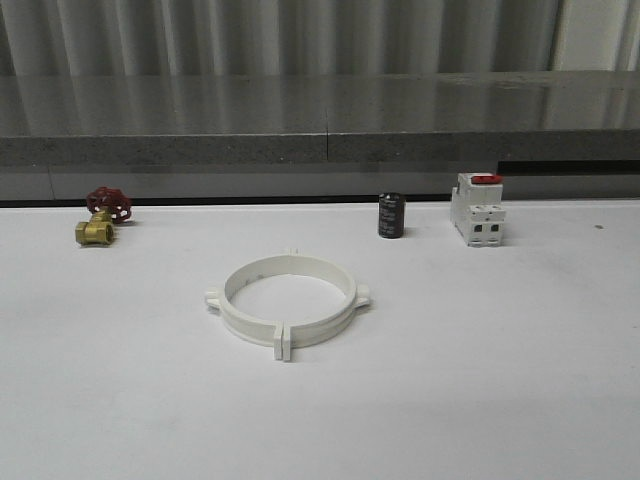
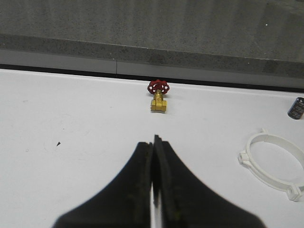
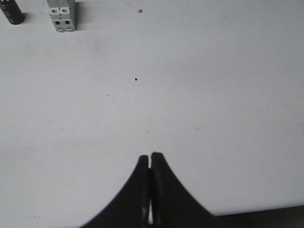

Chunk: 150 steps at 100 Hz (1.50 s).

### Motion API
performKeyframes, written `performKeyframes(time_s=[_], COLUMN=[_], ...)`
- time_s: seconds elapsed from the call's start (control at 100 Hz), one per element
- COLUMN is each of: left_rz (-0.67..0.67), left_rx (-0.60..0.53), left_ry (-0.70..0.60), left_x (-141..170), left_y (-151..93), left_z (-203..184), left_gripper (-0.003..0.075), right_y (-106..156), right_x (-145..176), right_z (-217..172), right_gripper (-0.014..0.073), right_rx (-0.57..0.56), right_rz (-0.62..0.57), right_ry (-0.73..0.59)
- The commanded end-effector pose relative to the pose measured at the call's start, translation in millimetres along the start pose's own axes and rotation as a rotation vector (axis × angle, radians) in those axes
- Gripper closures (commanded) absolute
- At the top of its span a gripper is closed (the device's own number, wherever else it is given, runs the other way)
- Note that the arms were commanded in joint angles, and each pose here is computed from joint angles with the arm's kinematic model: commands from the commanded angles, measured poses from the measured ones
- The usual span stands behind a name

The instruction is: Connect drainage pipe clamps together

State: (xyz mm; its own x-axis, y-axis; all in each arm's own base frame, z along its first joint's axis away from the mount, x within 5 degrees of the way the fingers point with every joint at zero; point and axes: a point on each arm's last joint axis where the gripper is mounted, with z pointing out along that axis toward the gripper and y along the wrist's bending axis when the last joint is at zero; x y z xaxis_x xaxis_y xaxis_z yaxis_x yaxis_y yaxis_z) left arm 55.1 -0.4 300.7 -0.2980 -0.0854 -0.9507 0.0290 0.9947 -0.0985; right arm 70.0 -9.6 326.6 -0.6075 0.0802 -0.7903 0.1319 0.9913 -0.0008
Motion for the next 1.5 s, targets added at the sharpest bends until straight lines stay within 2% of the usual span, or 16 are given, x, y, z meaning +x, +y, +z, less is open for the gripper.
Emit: performKeyframes(time_s=[0.0,0.24,0.37,0.51,0.79,1.09,1.49], left_rz=[-0.002,-0.002,-0.002,-0.002,-0.002,-0.002,-0.002], left_rx=[0.019,0.019,0.019,0.019,0.019,0.019,0.018], left_ry=[-0.088,-0.088,-0.088,-0.088,-0.088,-0.088,-0.087], left_x=[-13.5,-13.5,-13.5,-13.5,-13.5,-13.5,-13.5], left_y=[-2.3,-2.3,-2.3,-2.3,-2.3,-2.3,-2.3], left_z=[-2.7,-2.7,-2.7,-2.7,-2.7,-2.7,-2.3], left_gripper=[0.0741,0.0741,0.0741,0.0741,0.0741,0.0741,0.0741], right_y=[-1.4,-1.0,1.0,4.3,8.8,9.7,9.6], right_x=[-10.2,-6.7,1.3,23.5,72.2,103.3,102.9], right_z=[-4.7,-3.0,-2.5,3.3,28.2,58.1,58.0], right_gripper=[0.0662,0.0662,0.0662,0.0662,0.0662,0.0662,0.0662], right_rx=[0.012,0.006,-0.037,-0.107,-0.185,-0.197,-0.197], right_rz=[-0.013,-0.016,-0.009,0.018,-0.002,0.025,0.027], right_ry=[-0.077,-0.098,-0.253,-0.426,-0.670,-0.718,-0.739])
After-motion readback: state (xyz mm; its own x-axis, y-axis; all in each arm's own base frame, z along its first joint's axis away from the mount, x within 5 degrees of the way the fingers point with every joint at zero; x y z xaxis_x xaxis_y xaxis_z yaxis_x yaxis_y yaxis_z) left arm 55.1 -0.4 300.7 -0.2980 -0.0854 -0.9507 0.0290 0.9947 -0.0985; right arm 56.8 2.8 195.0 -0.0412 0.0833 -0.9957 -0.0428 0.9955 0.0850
